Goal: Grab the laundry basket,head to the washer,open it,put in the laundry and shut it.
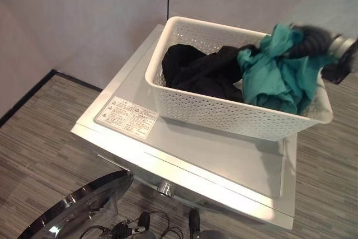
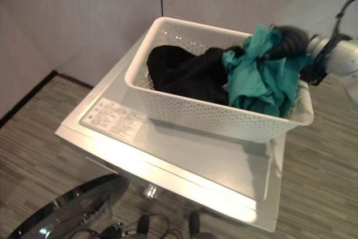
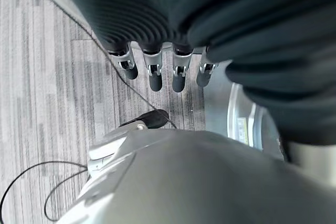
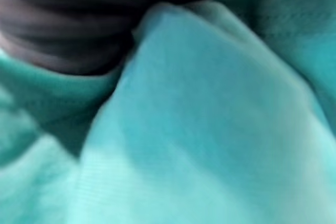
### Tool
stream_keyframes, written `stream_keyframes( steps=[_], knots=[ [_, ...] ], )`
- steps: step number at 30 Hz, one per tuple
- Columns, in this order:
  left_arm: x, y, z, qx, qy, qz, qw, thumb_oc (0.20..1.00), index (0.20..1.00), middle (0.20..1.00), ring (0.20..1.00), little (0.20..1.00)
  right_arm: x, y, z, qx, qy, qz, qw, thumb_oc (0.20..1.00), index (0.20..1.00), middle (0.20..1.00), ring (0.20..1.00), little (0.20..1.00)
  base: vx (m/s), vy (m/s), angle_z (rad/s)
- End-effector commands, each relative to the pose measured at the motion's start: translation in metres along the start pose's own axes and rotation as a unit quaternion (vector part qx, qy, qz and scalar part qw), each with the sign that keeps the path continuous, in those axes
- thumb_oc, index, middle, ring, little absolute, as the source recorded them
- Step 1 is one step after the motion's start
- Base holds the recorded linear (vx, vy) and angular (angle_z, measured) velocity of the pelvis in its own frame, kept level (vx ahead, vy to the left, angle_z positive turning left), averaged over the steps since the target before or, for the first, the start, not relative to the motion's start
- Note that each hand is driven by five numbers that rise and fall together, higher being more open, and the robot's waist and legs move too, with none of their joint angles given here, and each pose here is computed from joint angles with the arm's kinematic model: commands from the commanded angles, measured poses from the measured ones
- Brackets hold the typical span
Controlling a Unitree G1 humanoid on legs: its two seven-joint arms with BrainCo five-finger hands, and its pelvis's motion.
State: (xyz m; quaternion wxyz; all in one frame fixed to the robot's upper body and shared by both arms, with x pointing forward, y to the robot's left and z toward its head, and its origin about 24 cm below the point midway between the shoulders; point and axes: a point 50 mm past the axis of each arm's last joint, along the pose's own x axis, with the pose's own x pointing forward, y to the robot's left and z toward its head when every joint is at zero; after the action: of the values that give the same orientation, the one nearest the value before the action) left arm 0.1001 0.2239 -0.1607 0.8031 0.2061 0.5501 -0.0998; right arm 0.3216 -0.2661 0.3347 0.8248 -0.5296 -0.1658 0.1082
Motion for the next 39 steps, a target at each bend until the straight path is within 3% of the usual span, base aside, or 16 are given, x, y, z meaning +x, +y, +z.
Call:
stream_keyframes(
  steps=[1,3,7,14,22,32,39],
  knots=[
    [-0.003,-0.002,-0.021,0.040,0.048,-0.010,0.998,1.000,1.000,1.000,1.000,1.000,-0.012,-0.039,0.010,0.031,-0.041,-0.132,0.990,0.200,0.200,0.200,0.200,0.200,0.03,0.003,-0.02],
    [-0.003,-0.002,-0.023,0.044,0.056,-0.007,0.997,1.000,1.000,1.000,1.000,1.000,-0.010,-0.051,0.021,0.050,-0.075,-0.196,0.976,0.200,0.200,0.200,0.200,0.200,0.02,0.006,-0.01],
    [-0.003,-0.001,-0.023,0.045,0.062,0.001,0.997,1.000,1.000,1.000,1.000,1.000,-0.005,-0.056,0.030,0.053,-0.095,-0.245,0.963,0.200,0.200,0.200,0.200,0.200,0.03,0.011,-0.03],
    [-0.002,-0.006,-0.020,0.051,0.063,0.006,0.997,1.000,1.000,1.000,1.000,1.000,0.004,-0.057,0.040,-0.007,-0.093,-0.350,0.932,0.200,0.200,0.200,0.200,0.200,0.02,0.004,-0.05],
    [0.000,-0.010,-0.013,0.057,0.052,0.005,0.997,1.000,1.000,1.000,1.000,1.000,0.009,-0.066,0.045,-0.050,-0.073,-0.406,0.910,0.200,0.200,0.200,0.200,0.200,0.01,0.004,0.01],
    [0.000,-0.008,-0.014,0.070,0.050,0.010,0.996,1.000,1.000,1.000,1.000,1.000,-0.023,-0.101,0.037,-0.131,-0.025,-0.488,0.863,0.200,0.200,0.200,0.200,0.200,0.00,0.003,0.00],
    [-0.002,0.000,-0.018,0.078,0.054,0.024,0.995,1.000,1.000,1.000,1.000,1.000,-0.066,-0.138,0.030,-0.253,0.048,-0.543,0.799,0.200,0.200,0.200,0.200,0.200,0.02,0.019,0.04]
  ],
)
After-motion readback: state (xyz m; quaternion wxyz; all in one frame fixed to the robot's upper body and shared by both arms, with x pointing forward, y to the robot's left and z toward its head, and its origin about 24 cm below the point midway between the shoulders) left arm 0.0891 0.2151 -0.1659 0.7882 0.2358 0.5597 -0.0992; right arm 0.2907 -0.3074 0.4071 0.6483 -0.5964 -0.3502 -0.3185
